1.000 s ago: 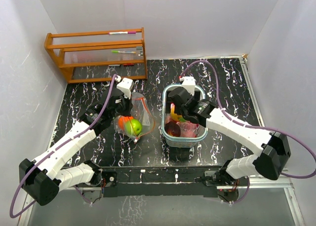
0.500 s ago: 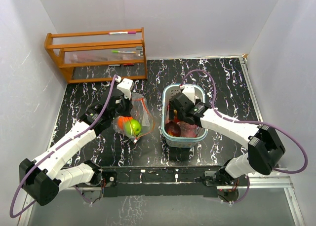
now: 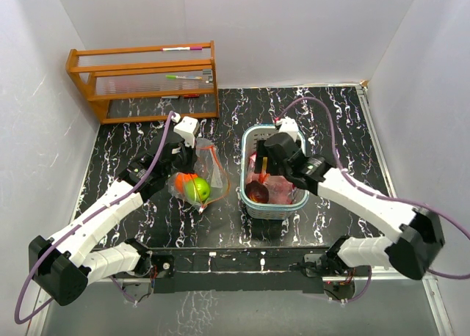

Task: Place the food in the zip-top bag and seal the zipper
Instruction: Pick up the fake fruit from the bin.

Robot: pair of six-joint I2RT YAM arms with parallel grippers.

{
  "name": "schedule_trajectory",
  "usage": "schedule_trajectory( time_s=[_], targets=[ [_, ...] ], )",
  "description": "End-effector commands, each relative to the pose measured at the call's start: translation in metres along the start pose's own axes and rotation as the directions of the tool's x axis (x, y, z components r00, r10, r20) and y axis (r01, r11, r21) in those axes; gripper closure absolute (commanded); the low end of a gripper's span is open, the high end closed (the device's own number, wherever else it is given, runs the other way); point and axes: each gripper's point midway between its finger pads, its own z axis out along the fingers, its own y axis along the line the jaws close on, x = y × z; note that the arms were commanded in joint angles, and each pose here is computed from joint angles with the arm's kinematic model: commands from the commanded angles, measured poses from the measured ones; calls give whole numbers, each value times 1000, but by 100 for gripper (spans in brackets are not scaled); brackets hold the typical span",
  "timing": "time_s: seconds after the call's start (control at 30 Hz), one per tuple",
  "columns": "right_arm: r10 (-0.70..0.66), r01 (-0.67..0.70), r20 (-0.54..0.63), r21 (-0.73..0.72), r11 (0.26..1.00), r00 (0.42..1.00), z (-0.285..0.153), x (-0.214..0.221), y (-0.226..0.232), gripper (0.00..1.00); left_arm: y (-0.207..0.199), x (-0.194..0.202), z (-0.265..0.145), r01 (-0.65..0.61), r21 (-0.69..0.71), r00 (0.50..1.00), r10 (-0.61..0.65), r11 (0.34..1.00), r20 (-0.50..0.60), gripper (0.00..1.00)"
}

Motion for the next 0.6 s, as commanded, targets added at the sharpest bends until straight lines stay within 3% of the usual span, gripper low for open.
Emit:
schedule_trajectory(
  time_s=[0.0,0.1,0.27,0.57],
  targets=[
    [30,11,174,-230,973,984,-59,-63,32,24,3,-5,-3,2,-5,1000,-2,1000,20,100],
    [21,87,243,-424,901,970,-98,-79,57,24,2,-5,-2,1,-4,1000,-1,1000,19,100],
    [59,181,315,-679,712,947,-154,-86,108,25,1,-5,0,6,3,1000,-6,1000,13,100],
    [-119,301,292,-727,617,949,-146,-37,202,22,2,-5,-1,8,-2,1000,-8,1000,14,100]
  ],
)
